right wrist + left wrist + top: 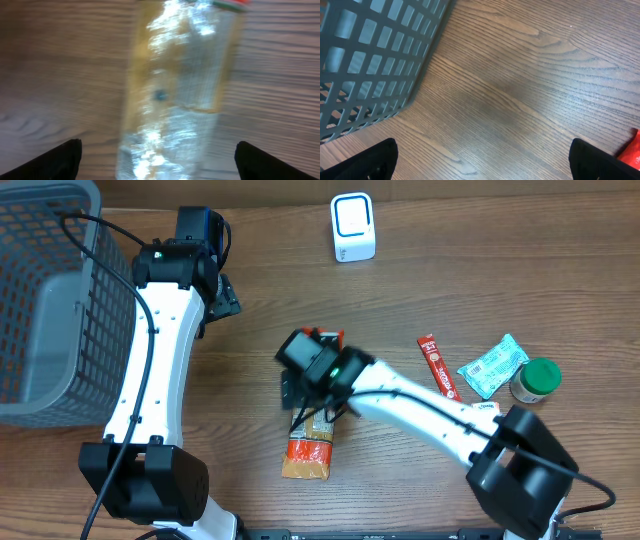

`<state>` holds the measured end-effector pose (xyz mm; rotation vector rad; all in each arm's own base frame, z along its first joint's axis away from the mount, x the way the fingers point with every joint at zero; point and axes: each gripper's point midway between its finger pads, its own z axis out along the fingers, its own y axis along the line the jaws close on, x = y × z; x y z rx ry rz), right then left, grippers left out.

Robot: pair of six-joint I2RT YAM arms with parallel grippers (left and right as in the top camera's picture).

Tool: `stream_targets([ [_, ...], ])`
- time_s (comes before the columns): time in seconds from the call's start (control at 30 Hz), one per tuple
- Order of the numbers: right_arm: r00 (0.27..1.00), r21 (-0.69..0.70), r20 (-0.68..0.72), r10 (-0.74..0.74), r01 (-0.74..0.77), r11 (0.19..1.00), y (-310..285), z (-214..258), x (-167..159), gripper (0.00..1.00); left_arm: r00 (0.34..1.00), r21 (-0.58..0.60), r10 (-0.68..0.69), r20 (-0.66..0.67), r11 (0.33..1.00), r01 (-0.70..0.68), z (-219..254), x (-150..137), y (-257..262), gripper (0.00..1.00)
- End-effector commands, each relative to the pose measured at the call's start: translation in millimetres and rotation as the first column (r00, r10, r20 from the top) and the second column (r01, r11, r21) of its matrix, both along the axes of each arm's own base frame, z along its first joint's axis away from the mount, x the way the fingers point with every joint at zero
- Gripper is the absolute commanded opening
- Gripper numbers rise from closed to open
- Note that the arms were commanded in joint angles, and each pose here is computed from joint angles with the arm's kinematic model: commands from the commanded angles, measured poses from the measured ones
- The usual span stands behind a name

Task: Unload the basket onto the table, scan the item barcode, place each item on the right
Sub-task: 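Move the right gripper left over the spaghetti bag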

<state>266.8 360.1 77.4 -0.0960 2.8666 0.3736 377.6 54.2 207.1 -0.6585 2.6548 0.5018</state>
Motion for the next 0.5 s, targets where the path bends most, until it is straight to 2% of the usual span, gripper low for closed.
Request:
stream_targets([
  [0.0,0.998,0.016,0.054,0.021,-0.022,1.000,21.3,3.9,-14.0,0.71,1.000,-0.003,-0.004,0.022,1.000,0.004,6.3,2.0,-2.8,1.00],
  [0.07,0.996,0.037,0.068,0.050,-0.053,0.998,33.7,6.4,-22.9,0.36,1.000,-0.003,-0.004,0.022,1.000,0.004,6.3,2.0,-2.8,1.00],
  [0.17,0.993,0.059,0.082,0.087,-0.092,0.994,48.1,8.8,-35.7,0.08,1.000,-0.003,-0.004,0.022,1.000,0.004,6.3,2.0,-2.8,1.00],
  [0.2,0.992,0.064,0.085,0.096,-0.102,0.993,51.8,9.5,-39.2,0.04,1.000,-0.003,-0.004,0.022,1.000,0.004,6.3,2.0,-2.8,0.99],
  [0.47,0.991,0.037,0.038,0.131,-0.133,0.990,60.8,-20.9,-51.7,0.04,1.000,-0.003,-0.004,0.022,1.000,0.004,6.3,2.0,-2.8,1.00],
])
